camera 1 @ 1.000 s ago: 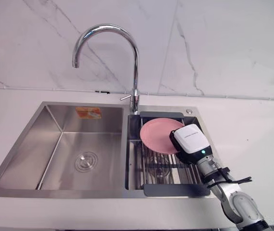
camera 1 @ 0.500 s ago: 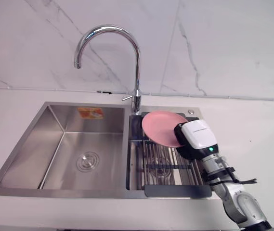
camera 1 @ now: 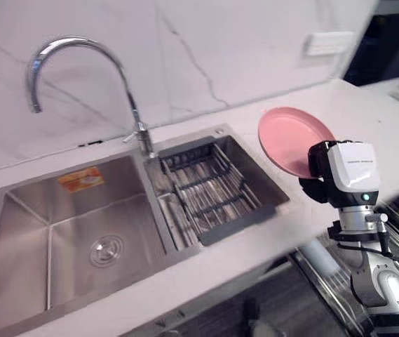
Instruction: Walk over to the sink, pick up the cup, carry it to the dishwasher, place the cup inside the dishwasher, then close the dishwasher door
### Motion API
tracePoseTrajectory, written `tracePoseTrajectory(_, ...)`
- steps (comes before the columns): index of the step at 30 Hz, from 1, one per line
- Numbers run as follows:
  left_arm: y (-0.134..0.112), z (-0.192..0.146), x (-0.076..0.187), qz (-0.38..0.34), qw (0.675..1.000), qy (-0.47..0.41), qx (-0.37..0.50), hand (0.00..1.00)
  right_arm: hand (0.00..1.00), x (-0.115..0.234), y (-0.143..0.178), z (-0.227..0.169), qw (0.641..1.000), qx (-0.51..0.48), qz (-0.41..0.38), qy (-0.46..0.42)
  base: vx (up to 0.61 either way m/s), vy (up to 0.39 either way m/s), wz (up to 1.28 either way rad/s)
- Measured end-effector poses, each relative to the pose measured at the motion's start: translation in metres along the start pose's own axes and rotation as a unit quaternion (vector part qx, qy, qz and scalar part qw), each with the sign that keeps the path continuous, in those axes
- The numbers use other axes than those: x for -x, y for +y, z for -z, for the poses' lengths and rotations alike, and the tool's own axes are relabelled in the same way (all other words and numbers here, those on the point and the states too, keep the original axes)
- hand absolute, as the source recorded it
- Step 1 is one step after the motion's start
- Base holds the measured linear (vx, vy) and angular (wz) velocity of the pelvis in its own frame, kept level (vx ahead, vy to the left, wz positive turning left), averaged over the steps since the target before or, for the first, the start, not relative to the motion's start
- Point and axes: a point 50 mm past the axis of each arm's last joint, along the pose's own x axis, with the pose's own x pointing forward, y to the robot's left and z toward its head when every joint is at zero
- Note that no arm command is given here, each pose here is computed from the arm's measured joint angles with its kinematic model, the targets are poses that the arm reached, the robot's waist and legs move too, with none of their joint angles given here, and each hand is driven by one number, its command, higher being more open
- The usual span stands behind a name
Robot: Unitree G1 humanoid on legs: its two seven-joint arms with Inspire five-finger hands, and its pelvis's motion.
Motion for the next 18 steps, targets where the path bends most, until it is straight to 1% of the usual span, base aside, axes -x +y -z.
tracePoseTrajectory(2, 0.002, 0.000, -0.001, -0.004, 1.000, 0.003, 0.004, 1.00, 0.00, 0.000, 0.001, 0.000, 1.000, 0.000, 0.003, -0.001, -0.16, -0.035, -0.85)
tracePoseTrajectory(5, 0.014, -0.004, -0.005, -0.027, 0.999, 0.002, 0.022, 1.00, 0.00, -0.007, 0.013, 0.004, 1.000, -0.001, -0.014, 0.009, -0.10, -0.165, -0.94)
tracePoseTrajectory(6, 0.020, -0.007, -0.008, -0.036, 0.999, -0.003, 0.026, 1.00, 0.00, -0.010, 0.015, 0.004, 1.000, 0.000, -0.017, 0.012, -0.16, -0.359, -1.01)
tracePoseTrajectory(8, 0.016, -0.019, -0.014, -0.037, 0.998, -0.008, 0.043, 1.00, 0.00, -0.010, 0.027, 0.017, 0.998, 0.013, -0.047, 0.047, -0.14, -0.354, -1.00)
tracePoseTrajectory(9, 0.017, -0.020, -0.014, -0.038, 0.998, -0.009, 0.042, 1.00, 0.00, -0.008, 0.029, 0.019, 0.997, 0.015, -0.054, 0.055, -0.10, -0.282, -0.62)
tracePoseTrajectory(14, 0.020, -0.023, -0.016, -0.041, 0.999, -0.018, 0.026, 1.00, 0.00, -0.004, 0.026, 0.034, 0.993, 0.005, -0.047, 0.112, -0.09, -0.228, -0.11)
tracePoseTrajectory(18, 0.014, -0.034, -0.018, -0.032, 0.998, -0.033, 0.033, 1.00, 0.00, -0.002, 0.025, 0.044, 0.987, 0.000, -0.039, 0.154, -0.13, -0.085, 0.22)
